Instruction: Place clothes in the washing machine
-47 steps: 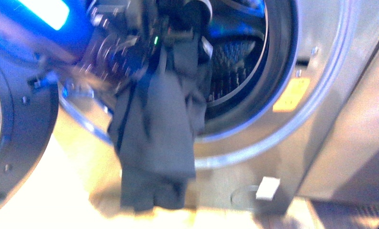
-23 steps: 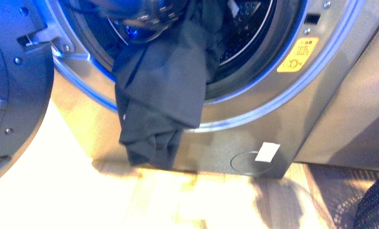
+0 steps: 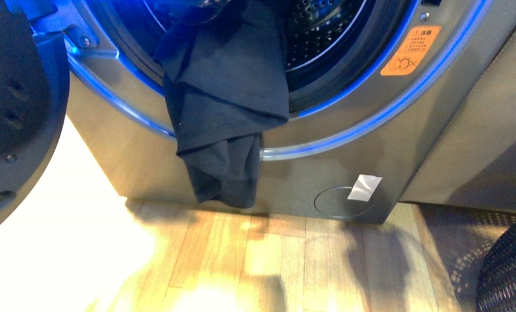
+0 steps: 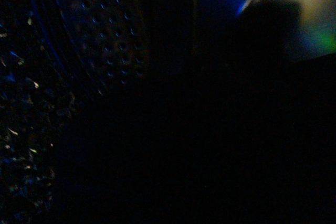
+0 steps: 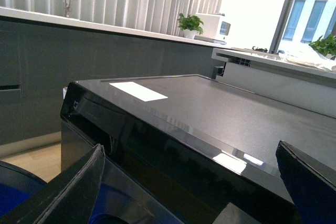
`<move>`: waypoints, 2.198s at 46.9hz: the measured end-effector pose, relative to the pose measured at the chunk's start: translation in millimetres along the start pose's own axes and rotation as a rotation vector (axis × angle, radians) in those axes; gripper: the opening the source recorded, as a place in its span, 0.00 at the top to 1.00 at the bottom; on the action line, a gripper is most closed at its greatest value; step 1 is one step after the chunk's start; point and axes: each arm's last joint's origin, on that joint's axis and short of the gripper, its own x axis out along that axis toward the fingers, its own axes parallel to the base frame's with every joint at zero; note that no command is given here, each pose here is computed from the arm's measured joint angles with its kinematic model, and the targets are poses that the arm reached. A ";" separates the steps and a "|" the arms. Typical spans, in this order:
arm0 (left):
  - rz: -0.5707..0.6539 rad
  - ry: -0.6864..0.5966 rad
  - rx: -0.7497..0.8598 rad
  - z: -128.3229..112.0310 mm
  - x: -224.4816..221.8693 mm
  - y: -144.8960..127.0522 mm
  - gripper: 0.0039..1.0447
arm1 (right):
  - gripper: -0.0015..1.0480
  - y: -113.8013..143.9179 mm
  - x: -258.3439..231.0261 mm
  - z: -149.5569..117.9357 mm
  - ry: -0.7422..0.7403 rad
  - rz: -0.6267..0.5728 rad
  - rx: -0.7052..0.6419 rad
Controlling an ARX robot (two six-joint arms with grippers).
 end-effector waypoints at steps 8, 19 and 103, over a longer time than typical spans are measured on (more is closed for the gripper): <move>0.013 -0.034 -0.014 14.8 2.0 7.9 0.92 | 0.07 0.0 0.0 0.0 0.000 0.000 0.000; -0.014 0.031 0.021 6.2 3.8 9.8 0.92 | 0.07 0.0 0.0 0.0 0.000 0.000 0.000; -0.376 0.129 0.014 3.8 -212.6 54.5 0.06 | 0.07 0.0 0.0 0.0 0.000 0.000 0.000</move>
